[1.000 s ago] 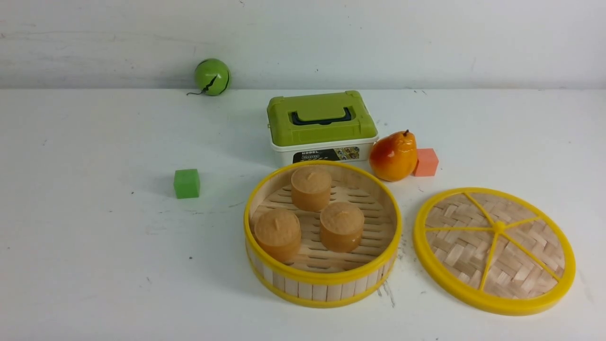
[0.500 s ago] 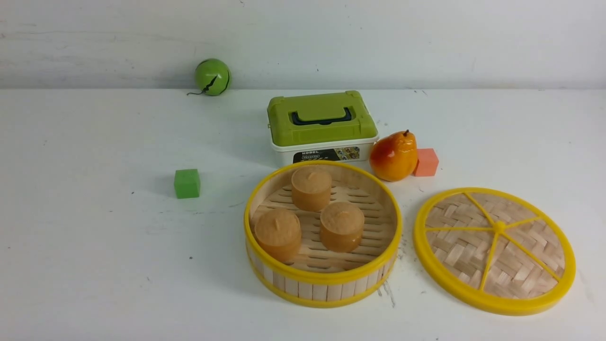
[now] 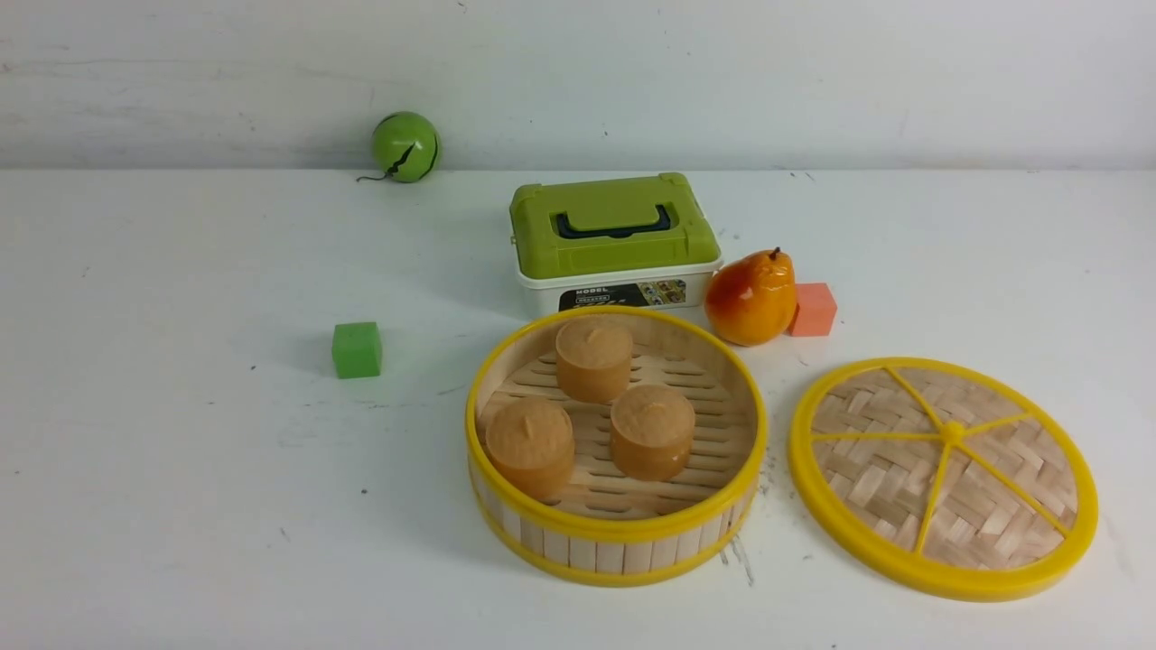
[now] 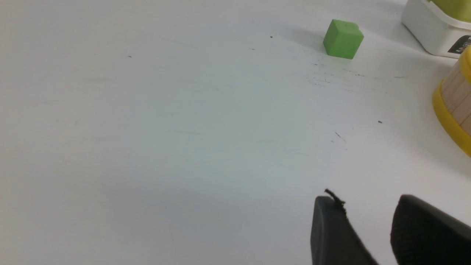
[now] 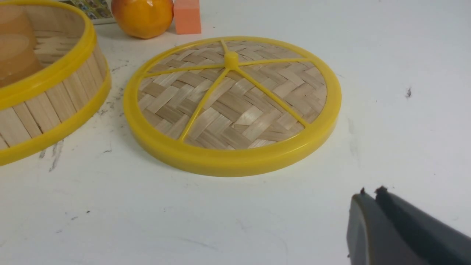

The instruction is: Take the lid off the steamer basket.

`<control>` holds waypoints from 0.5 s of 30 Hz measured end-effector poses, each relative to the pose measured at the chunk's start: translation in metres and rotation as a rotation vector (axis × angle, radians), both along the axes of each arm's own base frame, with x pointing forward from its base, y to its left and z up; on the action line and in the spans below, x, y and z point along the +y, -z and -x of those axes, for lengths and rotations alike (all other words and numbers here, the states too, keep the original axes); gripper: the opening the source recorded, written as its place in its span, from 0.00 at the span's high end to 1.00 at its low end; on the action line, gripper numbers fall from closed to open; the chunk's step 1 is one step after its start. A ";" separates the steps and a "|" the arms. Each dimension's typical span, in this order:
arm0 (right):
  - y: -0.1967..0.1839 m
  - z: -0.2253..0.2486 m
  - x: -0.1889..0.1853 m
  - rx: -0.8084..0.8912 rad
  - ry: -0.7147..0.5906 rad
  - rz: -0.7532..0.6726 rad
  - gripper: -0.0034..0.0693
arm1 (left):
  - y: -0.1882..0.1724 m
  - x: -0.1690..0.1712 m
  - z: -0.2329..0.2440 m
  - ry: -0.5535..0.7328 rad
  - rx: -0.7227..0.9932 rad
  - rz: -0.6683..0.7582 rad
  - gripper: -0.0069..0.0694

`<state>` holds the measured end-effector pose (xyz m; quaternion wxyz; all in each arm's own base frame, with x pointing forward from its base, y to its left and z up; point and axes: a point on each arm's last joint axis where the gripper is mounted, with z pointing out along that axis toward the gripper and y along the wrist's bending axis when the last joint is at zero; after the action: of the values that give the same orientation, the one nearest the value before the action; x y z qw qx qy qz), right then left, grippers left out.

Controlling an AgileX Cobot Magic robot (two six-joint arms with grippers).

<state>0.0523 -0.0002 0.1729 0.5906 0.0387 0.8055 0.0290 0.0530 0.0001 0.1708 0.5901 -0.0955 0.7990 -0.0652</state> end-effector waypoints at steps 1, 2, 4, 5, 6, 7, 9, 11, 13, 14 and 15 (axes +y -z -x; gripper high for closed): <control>0.000 0.000 0.000 0.000 0.000 0.000 0.91 | 0.000 0.000 0.000 0.000 0.000 0.000 0.60; 0.000 0.000 0.000 0.000 0.000 0.000 0.91 | 0.000 0.000 0.000 0.000 0.000 0.000 0.60; 0.000 0.000 0.000 0.000 0.000 0.000 0.91 | 0.000 0.000 0.000 0.000 0.000 0.000 0.60; 0.000 0.000 0.000 0.000 0.000 0.000 0.91 | 0.000 0.000 0.000 0.000 0.000 0.000 0.60; 0.000 0.000 0.000 0.000 0.000 0.000 0.91 | 0.000 0.000 0.000 0.000 0.000 0.000 0.60; 0.000 0.000 0.000 0.000 0.000 0.000 0.91 | 0.000 0.000 0.000 0.000 0.000 0.000 0.60; 0.000 0.000 0.000 0.000 0.000 0.000 0.91 | 0.000 0.000 0.000 0.000 0.000 0.000 0.60; 0.000 0.000 0.000 0.000 0.000 0.000 0.91 | 0.000 0.000 0.000 0.000 0.000 0.000 0.60; 0.000 0.000 0.000 0.000 0.000 0.000 0.91 | 0.000 0.000 0.000 0.000 0.000 0.000 0.60; 0.000 0.000 0.000 0.000 0.000 0.000 0.90 | 0.000 0.000 0.000 0.000 0.000 0.000 0.60; 0.000 0.000 0.000 0.000 0.000 0.000 0.90 | 0.000 0.000 0.000 0.000 0.000 0.000 0.60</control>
<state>0.0523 -0.0002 0.1729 0.5906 0.0387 0.8055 0.0290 0.0530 0.0001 0.1708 0.5901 -0.0955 0.7990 -0.0652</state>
